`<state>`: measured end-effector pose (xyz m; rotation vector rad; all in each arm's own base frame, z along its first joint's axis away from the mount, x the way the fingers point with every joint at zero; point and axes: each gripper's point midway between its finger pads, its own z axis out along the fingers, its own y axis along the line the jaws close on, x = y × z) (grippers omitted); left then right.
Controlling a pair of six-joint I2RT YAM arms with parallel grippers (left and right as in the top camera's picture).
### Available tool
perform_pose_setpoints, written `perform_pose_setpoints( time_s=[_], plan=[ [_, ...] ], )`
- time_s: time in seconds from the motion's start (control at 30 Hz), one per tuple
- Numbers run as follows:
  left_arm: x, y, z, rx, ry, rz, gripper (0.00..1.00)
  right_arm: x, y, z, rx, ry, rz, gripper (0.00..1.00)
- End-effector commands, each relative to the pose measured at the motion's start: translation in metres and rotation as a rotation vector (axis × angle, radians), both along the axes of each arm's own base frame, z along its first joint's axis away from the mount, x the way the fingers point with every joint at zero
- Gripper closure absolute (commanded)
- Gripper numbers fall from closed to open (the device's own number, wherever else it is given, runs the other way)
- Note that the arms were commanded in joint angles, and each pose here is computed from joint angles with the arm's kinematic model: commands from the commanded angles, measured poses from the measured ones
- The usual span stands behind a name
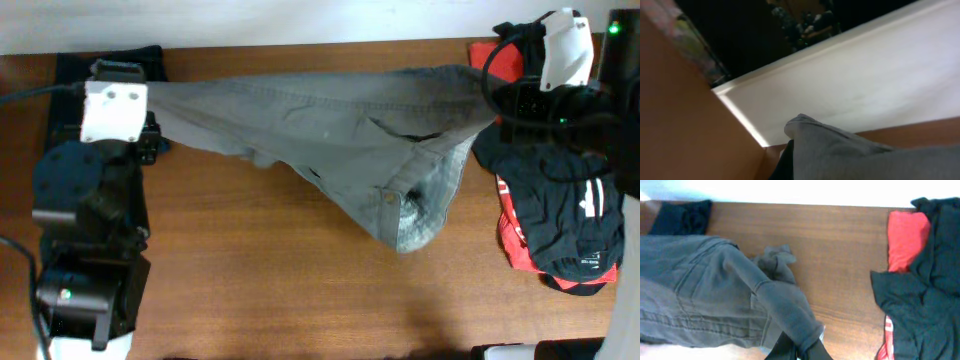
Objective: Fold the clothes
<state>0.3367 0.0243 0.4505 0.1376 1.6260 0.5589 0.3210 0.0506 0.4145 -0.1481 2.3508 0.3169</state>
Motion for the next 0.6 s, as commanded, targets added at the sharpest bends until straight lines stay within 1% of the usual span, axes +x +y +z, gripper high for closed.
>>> perform_pose_setpoints(
  time_s=[0.0,0.2,0.3,0.4,0.5,0.57],
  plan=[
    [-0.041,0.022,0.050,-0.050,-0.153,0.104,0.99,-0.018,0.017,0.017,-0.021,-0.046,0.083,0.96],
    [-0.071,0.027,0.066,-0.090,-0.221,0.110,0.99,-0.043,0.028,0.001,-0.061,0.047,0.157,0.96],
    [-0.074,0.027,0.062,-0.117,-0.213,0.109,0.99,-0.043,0.030,-0.002,-0.077,0.053,0.159,0.96],
    [-0.066,0.024,0.049,-0.141,-0.166,0.093,0.99,-0.038,0.026,-0.005,-0.104,0.059,0.141,0.96],
    [-0.048,0.014,0.029,-0.132,-0.082,0.049,0.99,-0.028,0.022,-0.011,-0.129,0.074,0.122,0.96],
    [-0.034,0.010,0.016,-0.125,-0.030,0.036,0.99,-0.014,0.020,-0.016,-0.151,0.073,0.109,0.96]
  ],
)
